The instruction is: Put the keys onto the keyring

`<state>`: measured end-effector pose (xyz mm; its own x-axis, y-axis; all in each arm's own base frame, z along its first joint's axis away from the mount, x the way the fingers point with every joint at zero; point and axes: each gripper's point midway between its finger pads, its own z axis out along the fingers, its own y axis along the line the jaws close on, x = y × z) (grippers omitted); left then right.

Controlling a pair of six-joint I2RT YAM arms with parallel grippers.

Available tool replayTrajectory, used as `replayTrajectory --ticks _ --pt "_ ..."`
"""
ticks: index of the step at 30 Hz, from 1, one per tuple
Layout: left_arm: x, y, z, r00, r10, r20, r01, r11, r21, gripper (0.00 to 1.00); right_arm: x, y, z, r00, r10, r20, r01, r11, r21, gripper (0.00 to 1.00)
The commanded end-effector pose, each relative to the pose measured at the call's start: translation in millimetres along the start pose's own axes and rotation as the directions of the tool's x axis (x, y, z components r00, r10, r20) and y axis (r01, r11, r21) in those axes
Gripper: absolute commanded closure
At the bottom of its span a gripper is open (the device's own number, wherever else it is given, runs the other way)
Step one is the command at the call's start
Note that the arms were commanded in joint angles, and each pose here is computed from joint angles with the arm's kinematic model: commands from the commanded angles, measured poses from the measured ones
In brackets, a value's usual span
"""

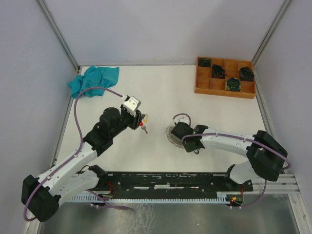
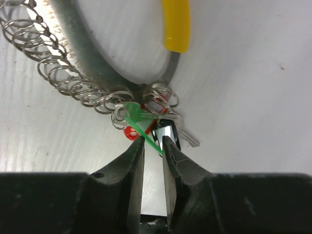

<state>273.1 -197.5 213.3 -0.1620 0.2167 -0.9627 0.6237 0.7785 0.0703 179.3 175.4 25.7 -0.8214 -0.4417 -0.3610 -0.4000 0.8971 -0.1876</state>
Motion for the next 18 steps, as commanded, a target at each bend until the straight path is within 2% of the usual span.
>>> replayTrajectory --ticks 1,7,13,18 --pt "-8.0 5.1 0.2 0.999 0.03 0.026 -0.03 0.999 -0.017 0.55 -6.1 -30.6 -15.0 0.993 0.091 0.072 -0.1 0.987 0.129 0.72" --pt "-7.8 2.4 1.4 0.999 0.027 0.023 -0.027 1.0 -0.002 0.54 -11.6 -38.1 -24.3 0.987 0.117 0.107 -0.129 0.985 0.118 0.72" --pt "-7.0 2.3 2.1 1.0 0.024 0.018 -0.024 1.0 -0.002 0.55 -34.9 7.0 -33.8 0.986 0.053 0.156 -0.031 0.99 -0.14 0.68" --pt "-5.5 2.0 3.0 1.0 0.024 0.013 -0.024 1.0 0.0 0.55 -39.0 28.4 -26.8 0.989 0.028 0.148 0.005 0.975 -0.22 0.66"
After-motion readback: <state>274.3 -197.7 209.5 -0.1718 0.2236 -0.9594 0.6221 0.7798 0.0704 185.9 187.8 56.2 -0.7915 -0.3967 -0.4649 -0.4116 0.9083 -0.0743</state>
